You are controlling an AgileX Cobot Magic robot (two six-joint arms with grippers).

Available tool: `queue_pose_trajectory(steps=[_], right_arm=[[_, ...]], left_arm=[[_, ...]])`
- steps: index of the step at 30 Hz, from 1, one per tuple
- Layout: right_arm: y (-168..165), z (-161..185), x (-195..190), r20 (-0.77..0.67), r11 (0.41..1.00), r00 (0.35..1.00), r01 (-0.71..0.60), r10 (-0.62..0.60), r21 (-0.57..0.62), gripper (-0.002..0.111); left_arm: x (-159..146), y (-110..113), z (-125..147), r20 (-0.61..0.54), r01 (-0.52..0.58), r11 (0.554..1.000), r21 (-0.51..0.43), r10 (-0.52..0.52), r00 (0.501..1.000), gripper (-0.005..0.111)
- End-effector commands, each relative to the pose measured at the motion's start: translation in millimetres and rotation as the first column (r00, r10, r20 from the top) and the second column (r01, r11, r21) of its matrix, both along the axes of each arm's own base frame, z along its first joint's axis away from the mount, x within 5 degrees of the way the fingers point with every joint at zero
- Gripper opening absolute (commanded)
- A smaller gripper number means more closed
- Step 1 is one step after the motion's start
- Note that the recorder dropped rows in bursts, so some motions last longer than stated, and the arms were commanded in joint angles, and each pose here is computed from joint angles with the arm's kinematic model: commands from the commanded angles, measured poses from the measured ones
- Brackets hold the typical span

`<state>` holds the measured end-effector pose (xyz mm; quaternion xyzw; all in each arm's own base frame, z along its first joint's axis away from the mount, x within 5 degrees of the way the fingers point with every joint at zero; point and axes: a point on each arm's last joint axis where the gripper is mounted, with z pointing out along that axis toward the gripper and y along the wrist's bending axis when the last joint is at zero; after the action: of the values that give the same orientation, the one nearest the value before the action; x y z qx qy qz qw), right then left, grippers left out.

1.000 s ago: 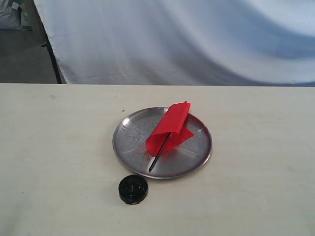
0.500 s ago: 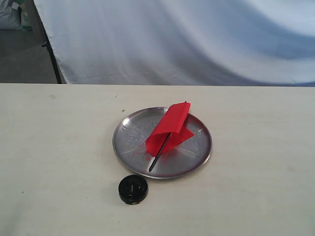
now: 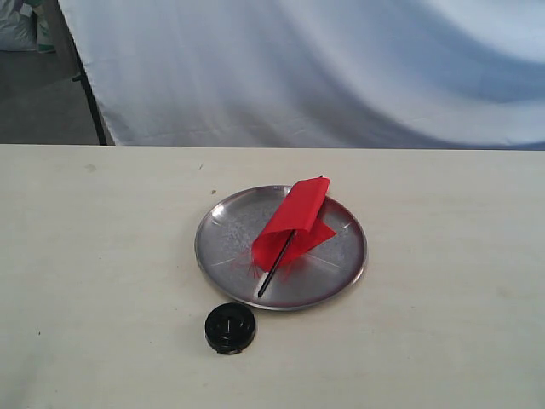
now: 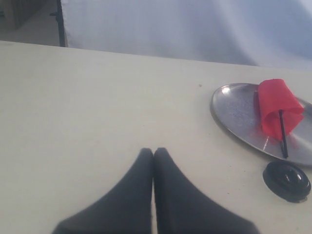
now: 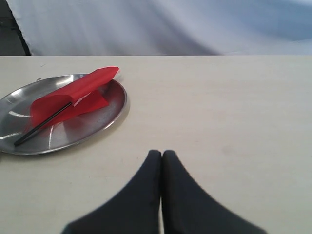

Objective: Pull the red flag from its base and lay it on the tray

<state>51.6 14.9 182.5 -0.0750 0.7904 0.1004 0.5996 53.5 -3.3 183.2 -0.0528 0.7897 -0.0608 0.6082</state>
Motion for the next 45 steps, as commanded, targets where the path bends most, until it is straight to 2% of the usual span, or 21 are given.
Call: queue_pose_trajectory(steps=[1,45], right_arm=[[-0.8,1.8,0.5,0.034,1.0,0.999,0.01,-0.01,-0.004,0.0],[-0.5,-1.9,-0.5,-0.011,1.0,1.0,0.008,-0.008,0.001,0.0]], left_arm=[[0.0,-0.1,-0.8,0.001,-0.003,1.0,-0.012,0.003,1.0,0.0],[0.0,-0.1,-0.8,0.001,-0.003,1.0,-0.012,0.003,1.0,0.0]])
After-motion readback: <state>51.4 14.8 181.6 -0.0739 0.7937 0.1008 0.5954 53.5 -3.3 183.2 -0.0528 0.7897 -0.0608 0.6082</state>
